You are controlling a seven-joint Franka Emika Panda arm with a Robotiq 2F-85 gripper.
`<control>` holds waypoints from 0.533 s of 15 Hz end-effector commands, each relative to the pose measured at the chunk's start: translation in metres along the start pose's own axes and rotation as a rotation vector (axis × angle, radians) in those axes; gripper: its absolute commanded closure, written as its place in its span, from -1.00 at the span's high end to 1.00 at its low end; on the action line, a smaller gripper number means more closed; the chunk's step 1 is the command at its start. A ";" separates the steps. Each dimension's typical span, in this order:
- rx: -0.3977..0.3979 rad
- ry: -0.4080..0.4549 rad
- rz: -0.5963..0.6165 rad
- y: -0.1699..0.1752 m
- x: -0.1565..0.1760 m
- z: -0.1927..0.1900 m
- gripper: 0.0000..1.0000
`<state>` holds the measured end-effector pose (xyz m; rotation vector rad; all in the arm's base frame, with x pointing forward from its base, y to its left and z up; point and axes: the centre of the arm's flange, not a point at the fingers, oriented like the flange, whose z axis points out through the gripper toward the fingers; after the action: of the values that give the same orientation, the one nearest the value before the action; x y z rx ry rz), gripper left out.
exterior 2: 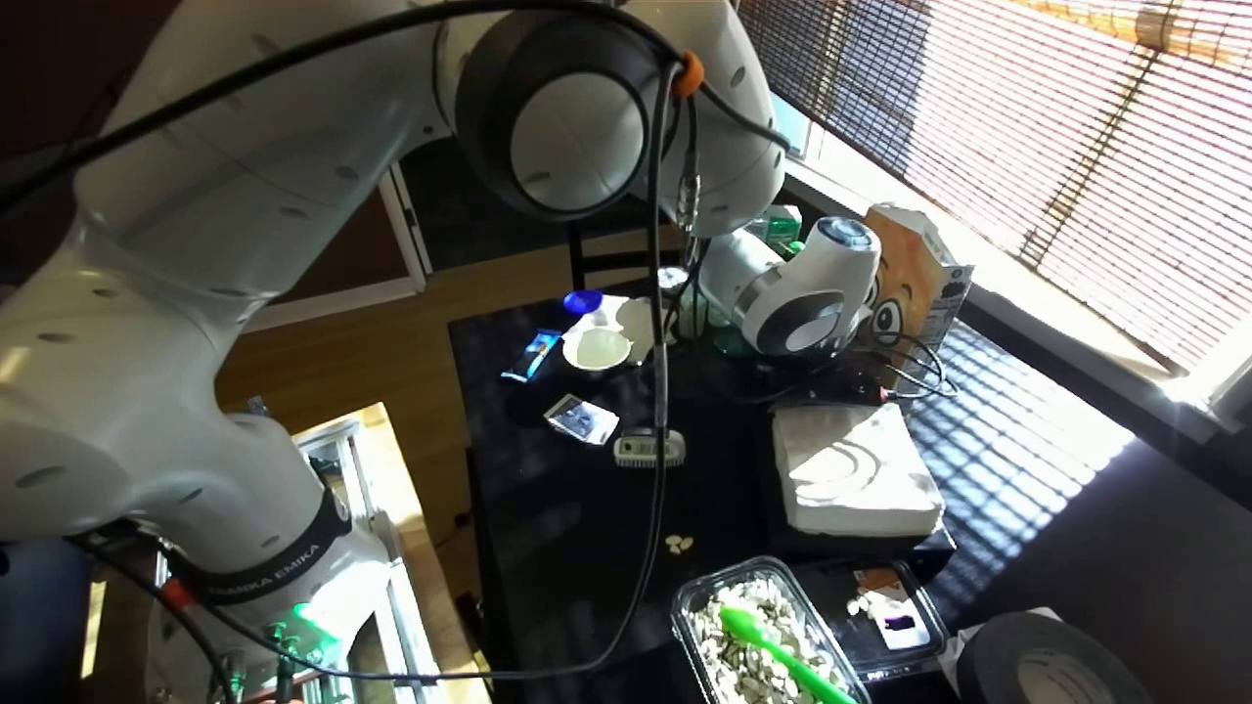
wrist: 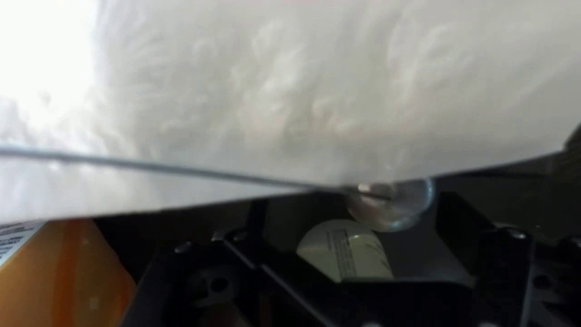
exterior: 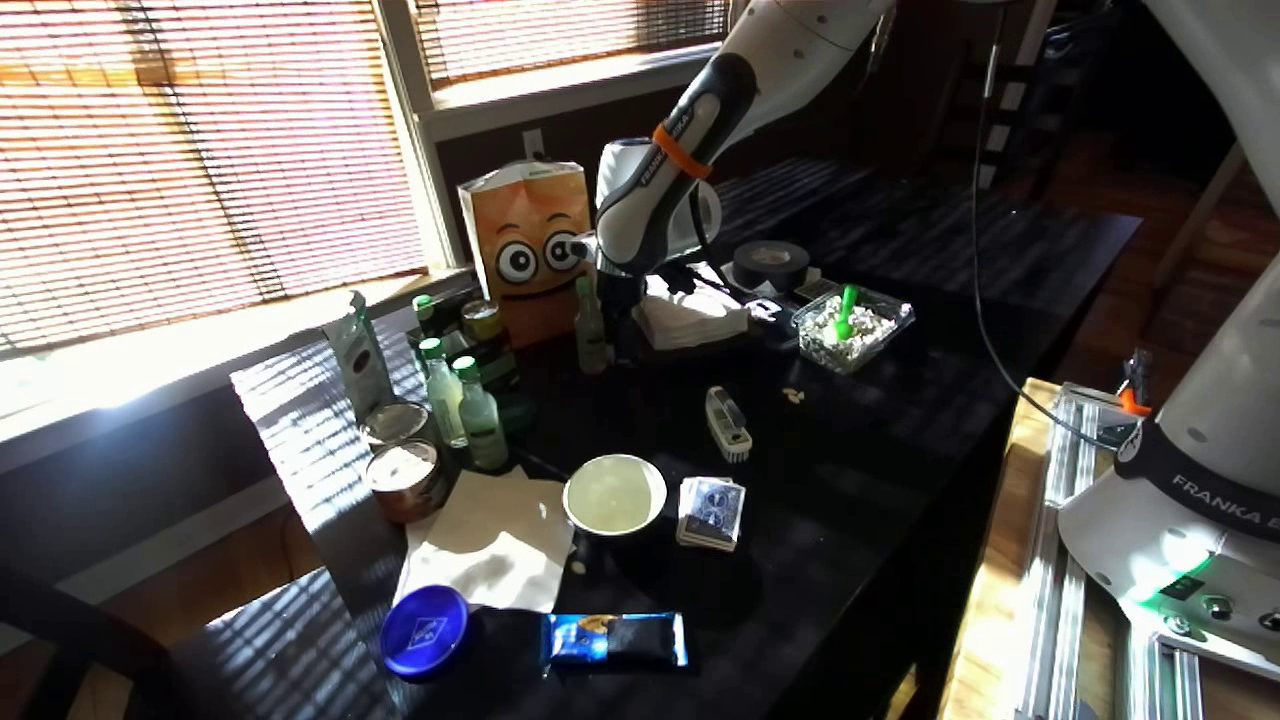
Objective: Put the small objects over the tissues
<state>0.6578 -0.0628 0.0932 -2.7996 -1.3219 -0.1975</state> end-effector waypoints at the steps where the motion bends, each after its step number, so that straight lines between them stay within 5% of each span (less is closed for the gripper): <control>1: 0.029 -0.003 -0.015 0.012 0.005 0.003 0.68; 8: 0.084 -0.069 -0.051 0.009 0.004 -0.002 0.54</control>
<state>0.6619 -0.0659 0.0938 -2.7644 -1.3467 -0.1092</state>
